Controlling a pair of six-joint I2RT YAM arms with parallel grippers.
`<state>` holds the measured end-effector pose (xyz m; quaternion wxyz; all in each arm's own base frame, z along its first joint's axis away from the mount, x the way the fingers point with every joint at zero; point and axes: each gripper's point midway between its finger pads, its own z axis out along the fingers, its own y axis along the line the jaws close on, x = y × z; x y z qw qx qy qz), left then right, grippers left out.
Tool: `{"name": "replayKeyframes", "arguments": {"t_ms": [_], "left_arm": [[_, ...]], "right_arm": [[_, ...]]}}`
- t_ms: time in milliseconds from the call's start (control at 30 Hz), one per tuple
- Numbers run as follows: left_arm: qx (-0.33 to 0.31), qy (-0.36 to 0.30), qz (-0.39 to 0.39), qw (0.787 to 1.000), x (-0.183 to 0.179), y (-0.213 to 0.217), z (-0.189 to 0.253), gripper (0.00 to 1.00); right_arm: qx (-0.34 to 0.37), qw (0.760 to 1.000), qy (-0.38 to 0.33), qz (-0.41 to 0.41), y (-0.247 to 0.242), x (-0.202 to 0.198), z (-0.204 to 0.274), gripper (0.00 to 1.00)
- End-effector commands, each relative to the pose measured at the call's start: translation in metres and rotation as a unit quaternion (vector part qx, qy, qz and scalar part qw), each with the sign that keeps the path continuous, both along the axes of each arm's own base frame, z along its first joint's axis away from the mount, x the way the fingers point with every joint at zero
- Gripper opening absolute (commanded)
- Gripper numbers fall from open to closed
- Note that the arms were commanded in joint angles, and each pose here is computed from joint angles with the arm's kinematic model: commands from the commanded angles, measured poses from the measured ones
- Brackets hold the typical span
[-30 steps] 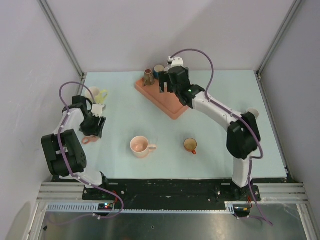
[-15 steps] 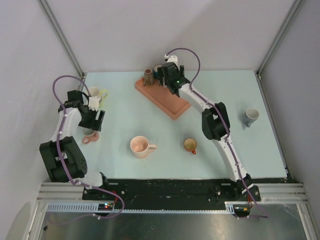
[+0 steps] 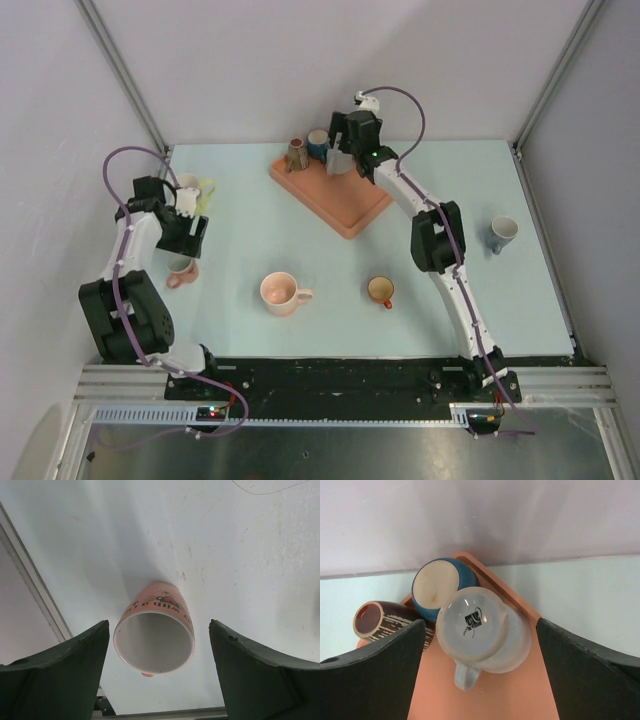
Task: Turn the mug right side up
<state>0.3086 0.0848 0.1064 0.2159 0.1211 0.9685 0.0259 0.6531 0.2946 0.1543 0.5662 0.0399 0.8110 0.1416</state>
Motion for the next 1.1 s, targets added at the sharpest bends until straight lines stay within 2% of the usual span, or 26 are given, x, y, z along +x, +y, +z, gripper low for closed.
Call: {"name": "replayKeyframes", "arguments": {"t_ms": [0,167,267,400,500,600,800,933,1067], "left_arm": [[-0.004,-0.017,0.008,1.0,0.012,0.002,0.009,0.85],[0.003,-0.02,0.012,1.0,0.013,0.005,0.011,0.85],[0.011,-0.028,0.014,0.999,0.014,0.008,0.017,0.85],[0.014,-0.042,0.014,0.999,0.016,0.008,0.029,0.85],[0.014,-0.05,0.015,0.999,0.017,0.008,0.037,0.85],[0.012,-0.061,0.015,0.998,0.019,0.006,0.05,0.85],[-0.004,-0.103,-0.01,0.995,0.03,-0.013,0.088,0.87],[-0.039,-0.131,-0.057,0.989,0.042,-0.048,0.112,0.88],[-0.081,-0.147,-0.106,0.98,0.055,-0.088,0.127,0.89]], "right_arm": [[0.072,0.997,-0.007,0.03,0.012,0.012,0.001,0.93],[0.127,0.991,-0.004,0.03,0.004,0.017,0.004,0.71],[0.147,0.989,-0.006,0.03,0.001,0.018,0.012,0.46],[0.155,0.988,-0.005,0.029,-0.001,0.015,0.02,0.27],[0.169,0.985,0.013,0.022,-0.005,0.011,0.017,0.05],[0.186,0.982,0.036,0.018,-0.01,0.008,0.01,0.01],[0.233,0.969,0.062,0.052,-0.011,-0.013,0.025,0.0],[0.256,0.961,0.028,0.1,-0.009,-0.038,0.066,0.0],[0.252,0.953,0.019,0.164,-0.003,-0.069,0.076,0.0]]}}
